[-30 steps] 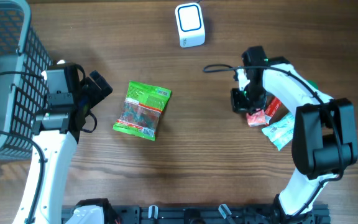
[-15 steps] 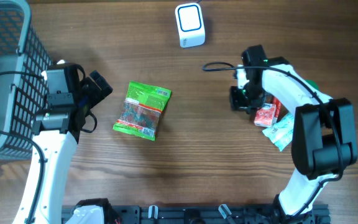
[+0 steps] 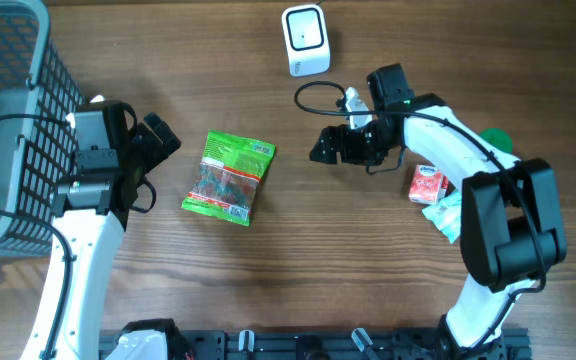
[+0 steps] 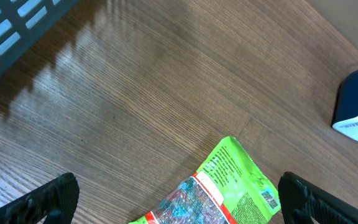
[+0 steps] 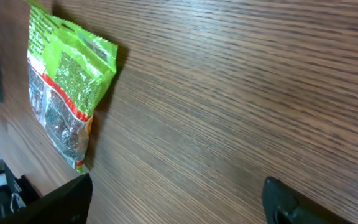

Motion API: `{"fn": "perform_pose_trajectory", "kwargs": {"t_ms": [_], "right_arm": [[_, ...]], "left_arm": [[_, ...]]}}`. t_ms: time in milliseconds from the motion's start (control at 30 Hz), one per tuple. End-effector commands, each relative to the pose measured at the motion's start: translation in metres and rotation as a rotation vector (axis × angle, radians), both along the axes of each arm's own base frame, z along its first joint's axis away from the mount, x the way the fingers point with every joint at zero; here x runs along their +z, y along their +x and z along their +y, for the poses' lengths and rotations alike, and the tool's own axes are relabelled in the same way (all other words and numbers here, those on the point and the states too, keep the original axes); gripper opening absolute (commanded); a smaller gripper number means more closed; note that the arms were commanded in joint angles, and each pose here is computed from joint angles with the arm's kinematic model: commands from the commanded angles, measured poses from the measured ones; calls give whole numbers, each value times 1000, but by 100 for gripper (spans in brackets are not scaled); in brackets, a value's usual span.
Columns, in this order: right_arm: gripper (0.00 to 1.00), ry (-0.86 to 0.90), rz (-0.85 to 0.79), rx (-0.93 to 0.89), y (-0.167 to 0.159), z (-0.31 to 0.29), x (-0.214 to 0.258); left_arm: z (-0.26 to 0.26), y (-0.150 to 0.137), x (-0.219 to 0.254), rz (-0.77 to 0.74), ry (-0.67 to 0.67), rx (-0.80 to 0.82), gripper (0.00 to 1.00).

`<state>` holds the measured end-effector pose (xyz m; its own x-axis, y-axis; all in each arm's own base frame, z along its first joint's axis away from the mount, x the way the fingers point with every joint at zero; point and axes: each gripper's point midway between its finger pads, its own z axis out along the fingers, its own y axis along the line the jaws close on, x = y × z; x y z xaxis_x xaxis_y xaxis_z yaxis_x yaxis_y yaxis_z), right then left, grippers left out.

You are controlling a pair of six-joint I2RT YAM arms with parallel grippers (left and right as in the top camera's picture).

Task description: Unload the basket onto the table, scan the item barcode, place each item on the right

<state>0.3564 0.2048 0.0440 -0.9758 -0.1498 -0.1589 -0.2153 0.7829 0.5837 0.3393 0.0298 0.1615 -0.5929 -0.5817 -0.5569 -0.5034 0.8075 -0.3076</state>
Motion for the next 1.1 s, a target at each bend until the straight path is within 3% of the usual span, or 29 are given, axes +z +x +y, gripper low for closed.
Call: {"fn": "perform_pose_trajectory", "kwargs": {"t_ms": [0, 300, 333, 367, 400, 733, 1067], "right_arm": [[92, 14, -44, 21, 6, 3, 9], [92, -28, -38, 14, 5, -3, 5], [92, -28, -38, 14, 5, -3, 5], [92, -28, -38, 14, 5, -3, 5], [92, -28, -38, 14, 5, -3, 4], [92, -55, -46, 7, 6, -6, 2], [91, -43, -23, 2, 3, -5, 3]], "left_arm": [[3, 7, 7, -41, 10, 2, 100], [-7, 2, 1, -9, -36, -35, 100], [-7, -1, -1, 6, -38, -35, 84], [-9, -4, -4, 24, -43, -38, 17], [-13, -7, -8, 43, -59, -47, 4], [-54, -8, -61, 223, -55, -163, 4], [-52, 47, -115, 186, -23, -155, 4]]}}
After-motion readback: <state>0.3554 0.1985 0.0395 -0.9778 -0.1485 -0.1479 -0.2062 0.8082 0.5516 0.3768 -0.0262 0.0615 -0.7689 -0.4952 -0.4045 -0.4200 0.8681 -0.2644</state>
